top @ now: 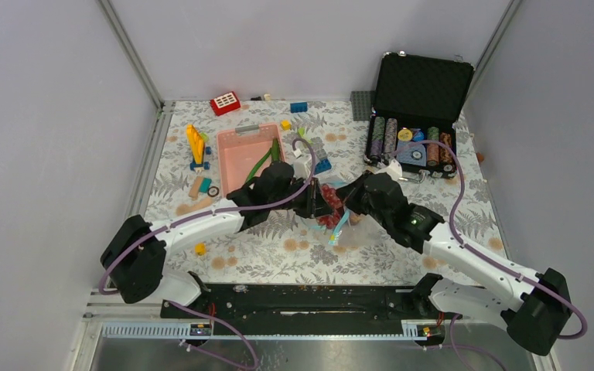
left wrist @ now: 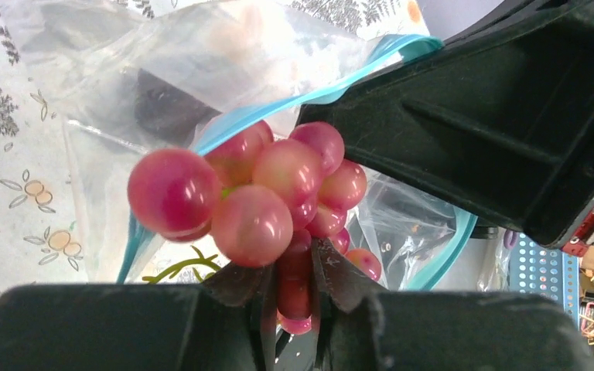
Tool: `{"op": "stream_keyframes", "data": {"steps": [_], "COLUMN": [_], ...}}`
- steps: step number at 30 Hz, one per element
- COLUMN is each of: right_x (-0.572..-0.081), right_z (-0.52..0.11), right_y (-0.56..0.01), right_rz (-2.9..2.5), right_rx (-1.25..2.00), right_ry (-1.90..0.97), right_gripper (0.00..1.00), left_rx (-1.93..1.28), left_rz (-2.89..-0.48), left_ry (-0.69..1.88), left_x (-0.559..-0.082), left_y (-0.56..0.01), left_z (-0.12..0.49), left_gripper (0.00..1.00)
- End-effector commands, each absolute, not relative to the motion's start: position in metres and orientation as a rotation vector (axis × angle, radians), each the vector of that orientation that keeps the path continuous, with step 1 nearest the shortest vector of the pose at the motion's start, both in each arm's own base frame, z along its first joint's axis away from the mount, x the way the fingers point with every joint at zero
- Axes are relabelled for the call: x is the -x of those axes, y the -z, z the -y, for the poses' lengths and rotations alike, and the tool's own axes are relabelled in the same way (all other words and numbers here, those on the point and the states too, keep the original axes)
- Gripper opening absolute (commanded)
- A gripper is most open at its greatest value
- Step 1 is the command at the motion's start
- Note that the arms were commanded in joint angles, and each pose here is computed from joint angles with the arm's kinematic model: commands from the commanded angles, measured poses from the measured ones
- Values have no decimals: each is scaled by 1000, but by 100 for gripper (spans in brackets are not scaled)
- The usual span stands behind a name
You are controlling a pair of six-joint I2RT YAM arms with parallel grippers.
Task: Place the food in the zip-top bag and seal the zipper
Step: Place the fake fruit in the zipper food storage bag.
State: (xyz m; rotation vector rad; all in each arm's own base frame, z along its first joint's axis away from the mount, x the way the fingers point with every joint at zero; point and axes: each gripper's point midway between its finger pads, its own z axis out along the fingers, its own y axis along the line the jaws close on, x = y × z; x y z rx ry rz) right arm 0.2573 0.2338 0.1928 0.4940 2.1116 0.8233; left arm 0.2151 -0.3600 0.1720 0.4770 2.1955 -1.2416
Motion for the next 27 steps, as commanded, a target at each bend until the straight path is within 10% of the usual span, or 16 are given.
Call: {"op": "stream_keyframes", "data": {"steps": [1,6,12,19,23,27], "right_x": [-257,-254,-252,-246,-243,-245], "right_z": [-235,-233,-234,-229,-224,-217], "right_y": [-214,-215,-217,-218,-222,-227], "right_rz": [-2005,-1999,-1977,-1981,-1967,-1941], "right_rx": [-608,-618,-640,-639,-643,-661], "right_ry": [-962,-980,-1038,-1065,-1076,-1064], "right_gripper": [0,0,0,0,0,0], "left_rx": [-398,-485,-241,-155,-351,-541], "left_rz": [-2097,-2167,-2249,-2312,-2325,-2311], "left_ry": [1205,1243,1177,1104,1162,1154], "left_x": [-231,-219,-242,-257,-239,-215], "left_y": [-211,-214,-207,-212,-211,-207], "left_z": [366,372,375,380,389,378], "left_gripper": [21,37,14,11,30,71]}}
